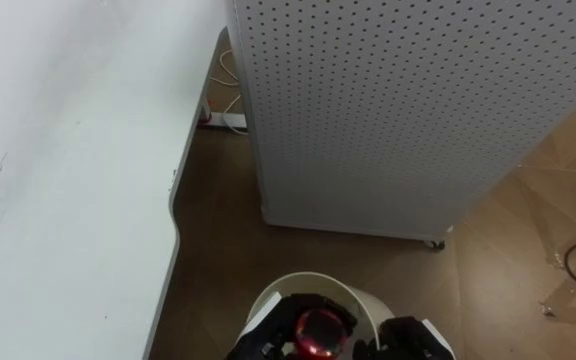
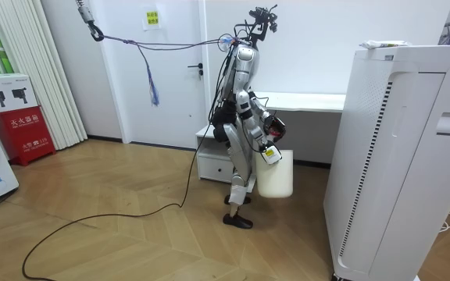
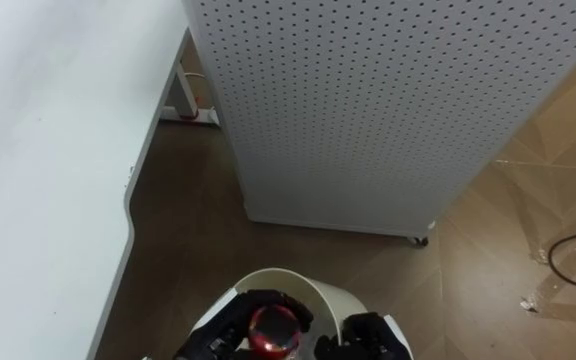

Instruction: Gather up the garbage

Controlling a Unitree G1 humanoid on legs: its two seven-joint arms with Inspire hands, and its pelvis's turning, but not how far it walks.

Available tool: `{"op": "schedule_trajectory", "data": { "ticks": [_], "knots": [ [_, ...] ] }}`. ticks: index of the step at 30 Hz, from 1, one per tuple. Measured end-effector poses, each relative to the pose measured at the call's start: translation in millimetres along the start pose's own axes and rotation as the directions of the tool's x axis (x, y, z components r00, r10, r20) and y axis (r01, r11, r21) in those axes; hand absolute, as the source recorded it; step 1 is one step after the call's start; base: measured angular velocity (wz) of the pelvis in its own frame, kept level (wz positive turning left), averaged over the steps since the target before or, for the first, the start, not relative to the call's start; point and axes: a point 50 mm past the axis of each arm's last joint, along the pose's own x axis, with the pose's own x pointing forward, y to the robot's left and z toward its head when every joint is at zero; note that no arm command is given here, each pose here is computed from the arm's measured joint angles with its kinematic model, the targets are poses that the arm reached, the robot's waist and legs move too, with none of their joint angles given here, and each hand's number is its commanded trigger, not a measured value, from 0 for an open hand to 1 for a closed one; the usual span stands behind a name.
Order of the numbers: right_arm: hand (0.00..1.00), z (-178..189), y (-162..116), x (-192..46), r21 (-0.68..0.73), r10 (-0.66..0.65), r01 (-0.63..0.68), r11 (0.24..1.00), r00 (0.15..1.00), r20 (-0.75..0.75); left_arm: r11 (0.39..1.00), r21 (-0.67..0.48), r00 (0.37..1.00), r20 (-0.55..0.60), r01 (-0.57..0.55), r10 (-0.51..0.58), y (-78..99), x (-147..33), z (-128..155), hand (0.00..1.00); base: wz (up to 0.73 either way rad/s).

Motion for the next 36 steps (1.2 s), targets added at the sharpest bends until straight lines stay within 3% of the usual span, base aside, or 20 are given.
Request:
{"op": "schedule_trajectory", "data": {
  "ticks": [12, 23, 29, 32, 36],
  "knots": [
    [1.00, -9, 3, -4, -0.021, 0.003, -0.003, 1.000, 1.000, -0.025, 1.000, -0.024, 1.000, 0.014, 0.007, -0.006, -2.9, 1.8, 2, 0.00, -0.01],
    [1.00, -14, 0, -7, -0.004, 0.013, -0.013, 1.000, 0.999, -0.035, 1.000, 0.011, 0.998, 0.053, -0.020, 0.019, 6.3, 1.9, 10, 0.00, -0.01],
    [1.00, -24, -3, -16, 0.011, 0.005, -0.004, 1.000, 1.000, -0.029, 0.985, 0.150, 0.973, 0.226, -0.084, 0.049, 16.1, -4.7, 43, 0.00, -0.06],
    [1.00, -31, -11, -24, 0.027, -0.016, 0.017, 0.999, 0.999, -0.035, 0.967, 0.188, 0.932, 0.348, -0.174, 0.100, 23.3, -8.8, 70, 0.00, -0.06],
    [1.00, -40, -17, -37, 0.061, -0.044, 0.046, 0.997, 0.999, -0.028, 0.930, 0.183, 0.849, 0.492, -0.319, 0.194, 31.7, -27.7, 94, 0.00, -0.17]
  ]
}}
